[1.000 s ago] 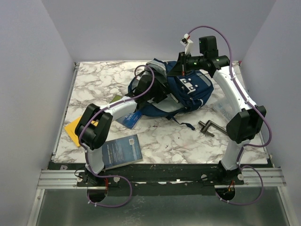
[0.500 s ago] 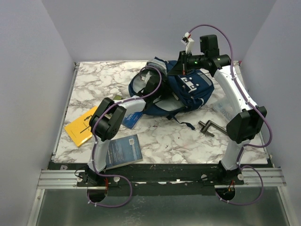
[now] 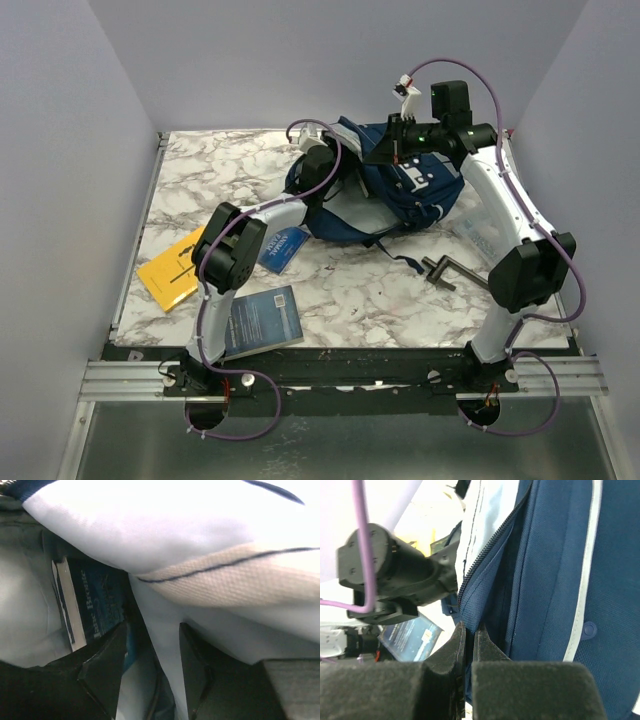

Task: Pack the student bag
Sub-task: Place the book in the student bag.

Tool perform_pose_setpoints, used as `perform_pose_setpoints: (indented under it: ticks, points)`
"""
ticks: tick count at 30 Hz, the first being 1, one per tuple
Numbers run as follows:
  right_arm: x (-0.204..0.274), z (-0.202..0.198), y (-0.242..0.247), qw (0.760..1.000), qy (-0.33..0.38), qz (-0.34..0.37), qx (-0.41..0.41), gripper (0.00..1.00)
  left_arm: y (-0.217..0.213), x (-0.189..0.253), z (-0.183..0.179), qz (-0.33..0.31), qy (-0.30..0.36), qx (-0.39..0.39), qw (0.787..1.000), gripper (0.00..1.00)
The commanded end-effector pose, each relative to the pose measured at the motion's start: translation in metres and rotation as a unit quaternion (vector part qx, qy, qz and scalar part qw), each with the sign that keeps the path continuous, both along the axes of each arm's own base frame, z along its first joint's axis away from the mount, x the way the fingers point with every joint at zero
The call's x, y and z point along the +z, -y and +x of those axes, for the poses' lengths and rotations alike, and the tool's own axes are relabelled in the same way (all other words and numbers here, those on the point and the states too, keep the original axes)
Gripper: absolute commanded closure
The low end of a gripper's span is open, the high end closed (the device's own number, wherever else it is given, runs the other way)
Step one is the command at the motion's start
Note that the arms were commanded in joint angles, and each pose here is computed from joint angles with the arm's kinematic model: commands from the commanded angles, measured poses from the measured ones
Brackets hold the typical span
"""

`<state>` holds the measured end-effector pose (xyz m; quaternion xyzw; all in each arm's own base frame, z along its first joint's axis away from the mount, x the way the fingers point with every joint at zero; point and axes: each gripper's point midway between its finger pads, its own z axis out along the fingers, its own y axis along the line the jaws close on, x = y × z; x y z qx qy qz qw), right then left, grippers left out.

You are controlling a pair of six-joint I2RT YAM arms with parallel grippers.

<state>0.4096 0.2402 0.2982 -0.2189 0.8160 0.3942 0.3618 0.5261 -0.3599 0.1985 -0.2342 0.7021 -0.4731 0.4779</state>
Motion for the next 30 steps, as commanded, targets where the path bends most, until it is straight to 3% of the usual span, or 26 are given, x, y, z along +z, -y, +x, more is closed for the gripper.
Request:
perform_pose_setpoints:
  ticks: [1, 6, 10, 16, 20, 23, 25, 27, 30]
  points:
    - [0.022, 0.015, 0.016, 0.996, 0.058, -0.02, -0.068, 1.0, 0.008, 0.022, -0.043, -0.03, -0.019, -0.081, 0.996, 0.5]
    - [0.013, 0.04, 0.039, 0.984, 0.063, -0.055, -0.16, 1.0, 0.005, 0.023, -0.099, -0.029, -0.042, -0.162, 0.986, 0.44]
    - [0.003, 0.059, 0.054, 0.973, 0.074, -0.089, -0.198, 1.0, -0.008, 0.048, -0.147, -0.029, -0.028, -0.233, 0.972, 0.36]
    - [-0.022, 0.077, 0.076, 0.956, 0.073, -0.156, -0.238, 1.0, -0.049, 0.062, -0.199, -0.047, -0.046, -0.282, 0.957, 0.3]
    - [-0.035, 0.072, 0.083, 0.952, 0.059, -0.176, -0.244, 1.0, -0.094, 0.053, -0.226, -0.024, -0.04, -0.285, 0.957, 0.28]
    - [-0.048, 0.06, 0.069, 0.963, 0.022, -0.151, -0.223, 0.87, -0.143, 0.032, -0.234, 0.049, -0.053, -0.229, 0.971, 0.26]
    - [-0.06, 0.053, 0.062, 0.965, -0.008, -0.143, -0.222, 0.71, -0.178, 0.015, -0.236, 0.12, -0.079, -0.174, 0.974, 0.21]
    - [-0.067, 0.047, 0.054, 0.964, -0.025, -0.146, -0.223, 0.58, -0.214, 0.002, -0.234, 0.176, -0.107, -0.109, 0.972, 0.18]
    - [-0.067, 0.039, 0.045, 0.959, -0.025, -0.165, -0.23, 0.47, -0.268, -0.008, -0.231, 0.215, -0.152, -0.015, 0.965, 0.12]
